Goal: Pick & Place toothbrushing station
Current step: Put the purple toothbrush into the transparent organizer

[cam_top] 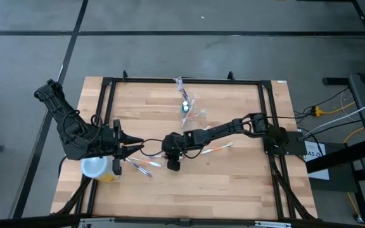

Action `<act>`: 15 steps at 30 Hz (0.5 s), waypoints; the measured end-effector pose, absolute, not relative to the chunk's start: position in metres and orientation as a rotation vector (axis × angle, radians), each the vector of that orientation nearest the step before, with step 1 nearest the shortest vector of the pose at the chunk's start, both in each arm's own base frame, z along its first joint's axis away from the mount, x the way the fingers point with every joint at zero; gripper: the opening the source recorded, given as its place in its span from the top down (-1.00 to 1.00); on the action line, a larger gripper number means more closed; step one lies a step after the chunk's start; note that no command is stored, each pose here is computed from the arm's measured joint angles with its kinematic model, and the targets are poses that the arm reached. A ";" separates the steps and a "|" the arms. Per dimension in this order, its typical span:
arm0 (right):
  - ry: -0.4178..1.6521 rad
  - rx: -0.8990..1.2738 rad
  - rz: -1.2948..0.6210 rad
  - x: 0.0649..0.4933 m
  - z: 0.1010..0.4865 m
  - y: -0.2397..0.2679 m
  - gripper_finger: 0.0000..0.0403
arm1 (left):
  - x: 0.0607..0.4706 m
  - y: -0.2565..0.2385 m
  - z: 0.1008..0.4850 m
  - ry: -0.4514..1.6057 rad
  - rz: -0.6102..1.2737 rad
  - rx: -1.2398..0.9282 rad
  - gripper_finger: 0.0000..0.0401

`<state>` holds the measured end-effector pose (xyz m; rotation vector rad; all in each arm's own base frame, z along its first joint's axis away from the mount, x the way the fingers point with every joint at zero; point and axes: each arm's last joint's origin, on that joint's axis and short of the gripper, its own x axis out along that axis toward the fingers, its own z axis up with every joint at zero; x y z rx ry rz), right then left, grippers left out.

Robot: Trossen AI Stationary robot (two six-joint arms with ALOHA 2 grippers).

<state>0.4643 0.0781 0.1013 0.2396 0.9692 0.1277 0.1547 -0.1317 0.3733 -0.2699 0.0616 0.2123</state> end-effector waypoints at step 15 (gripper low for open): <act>1.038 0.336 -0.027 0.456 0.100 0.090 0.72 | 0.155 -0.132 0.373 0.066 0.198 -0.270 0.56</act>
